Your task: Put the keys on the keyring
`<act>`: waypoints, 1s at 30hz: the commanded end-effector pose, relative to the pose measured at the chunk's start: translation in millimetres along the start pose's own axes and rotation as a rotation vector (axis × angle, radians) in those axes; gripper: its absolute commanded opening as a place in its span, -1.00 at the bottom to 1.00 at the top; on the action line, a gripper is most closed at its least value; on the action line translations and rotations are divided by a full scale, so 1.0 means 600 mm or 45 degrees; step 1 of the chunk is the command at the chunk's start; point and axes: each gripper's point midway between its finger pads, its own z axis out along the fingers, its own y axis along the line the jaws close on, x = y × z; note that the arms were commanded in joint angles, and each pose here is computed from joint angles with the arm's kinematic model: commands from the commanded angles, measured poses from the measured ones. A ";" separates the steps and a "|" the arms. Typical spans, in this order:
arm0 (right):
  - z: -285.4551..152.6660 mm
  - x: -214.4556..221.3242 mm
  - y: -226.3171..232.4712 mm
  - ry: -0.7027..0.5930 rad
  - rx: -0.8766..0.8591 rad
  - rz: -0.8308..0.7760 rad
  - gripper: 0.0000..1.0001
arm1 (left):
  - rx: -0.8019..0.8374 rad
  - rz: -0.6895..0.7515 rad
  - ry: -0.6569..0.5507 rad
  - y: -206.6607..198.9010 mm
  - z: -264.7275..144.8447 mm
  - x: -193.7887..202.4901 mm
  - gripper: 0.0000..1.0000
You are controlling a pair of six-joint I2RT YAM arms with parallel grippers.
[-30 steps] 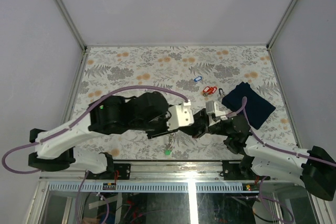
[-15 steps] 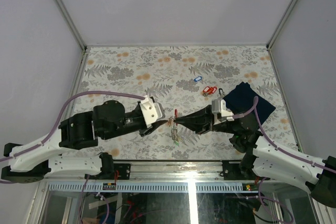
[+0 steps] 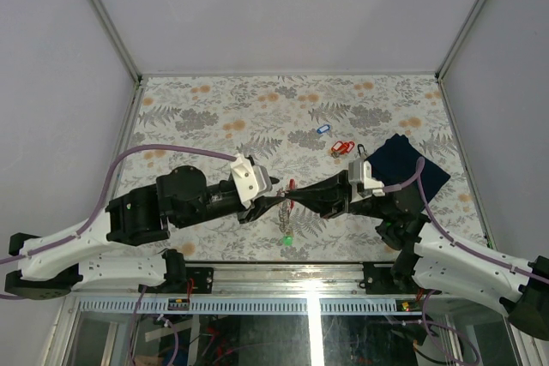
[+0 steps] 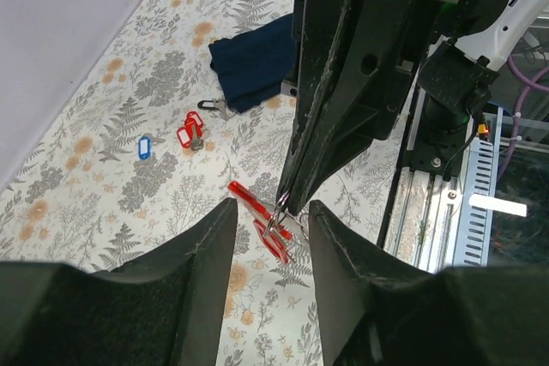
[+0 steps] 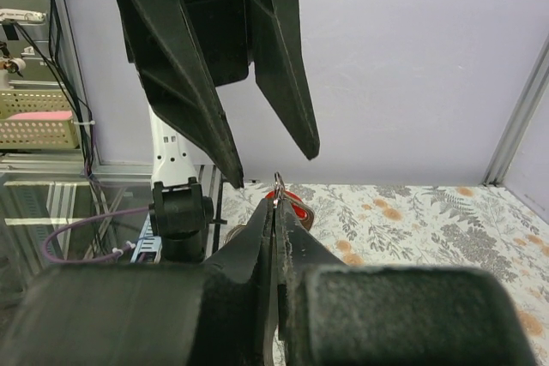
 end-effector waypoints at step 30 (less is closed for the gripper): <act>0.001 -0.119 0.016 -0.231 -0.028 -0.132 -1.00 | 0.093 0.047 0.007 -0.016 -0.014 -0.015 -1.00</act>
